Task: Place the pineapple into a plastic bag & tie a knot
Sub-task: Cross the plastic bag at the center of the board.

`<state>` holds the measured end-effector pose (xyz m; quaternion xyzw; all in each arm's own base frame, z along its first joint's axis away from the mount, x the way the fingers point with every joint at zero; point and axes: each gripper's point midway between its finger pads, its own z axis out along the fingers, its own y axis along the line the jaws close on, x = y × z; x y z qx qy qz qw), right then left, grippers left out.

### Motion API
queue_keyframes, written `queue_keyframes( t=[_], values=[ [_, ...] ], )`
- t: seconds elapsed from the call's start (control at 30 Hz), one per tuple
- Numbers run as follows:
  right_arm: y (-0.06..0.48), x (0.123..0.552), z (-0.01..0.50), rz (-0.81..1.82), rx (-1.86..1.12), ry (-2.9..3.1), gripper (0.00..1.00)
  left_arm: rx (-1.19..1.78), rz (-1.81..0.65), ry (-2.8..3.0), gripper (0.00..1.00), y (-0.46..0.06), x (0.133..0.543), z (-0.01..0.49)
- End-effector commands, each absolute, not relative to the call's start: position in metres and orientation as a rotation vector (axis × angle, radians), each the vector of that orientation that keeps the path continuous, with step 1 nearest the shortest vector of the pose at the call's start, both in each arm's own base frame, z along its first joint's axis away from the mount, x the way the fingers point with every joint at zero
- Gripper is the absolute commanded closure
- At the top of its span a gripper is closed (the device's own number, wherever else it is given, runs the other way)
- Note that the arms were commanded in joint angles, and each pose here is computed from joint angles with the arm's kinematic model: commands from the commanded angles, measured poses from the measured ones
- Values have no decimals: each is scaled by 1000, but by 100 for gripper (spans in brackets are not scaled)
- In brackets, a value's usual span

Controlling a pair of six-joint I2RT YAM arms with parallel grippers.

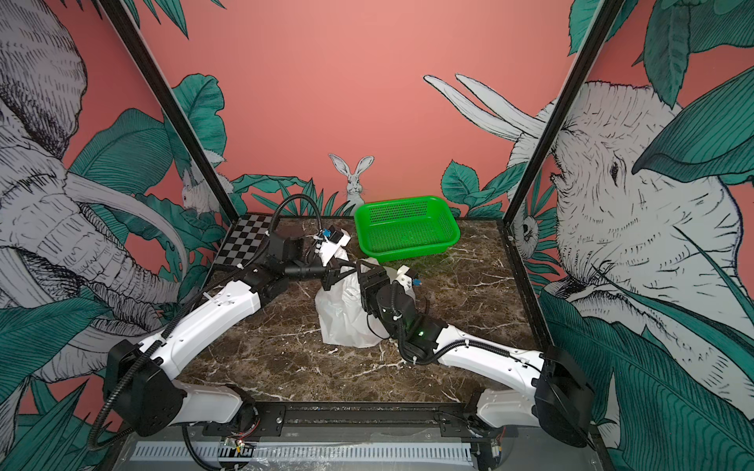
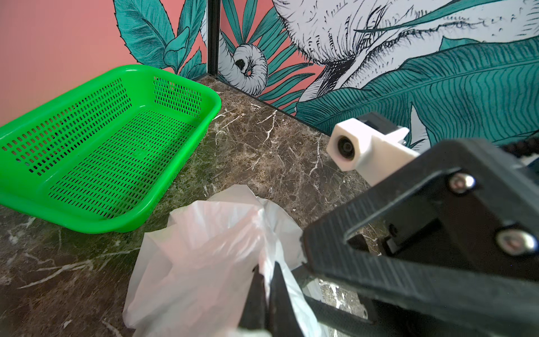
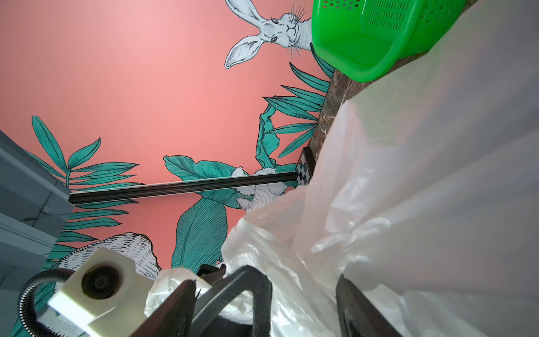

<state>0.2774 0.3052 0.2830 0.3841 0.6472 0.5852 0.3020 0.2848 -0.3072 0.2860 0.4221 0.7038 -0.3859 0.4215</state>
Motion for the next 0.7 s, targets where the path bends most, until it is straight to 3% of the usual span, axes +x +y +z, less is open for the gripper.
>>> queue_keyframes(
  t=[0.0,0.17,0.67],
  values=[
    [284,268,308,1700,1210,1586,25,1082,-947,1686,100,-308,282,308],
    [277,262,318,1696,1180,1602,25,1084,-946,1689,100,-310,285,306],
    [329,278,313,1819,1171,1606,24,1088,-948,1685,100,-309,282,309]
  ],
)
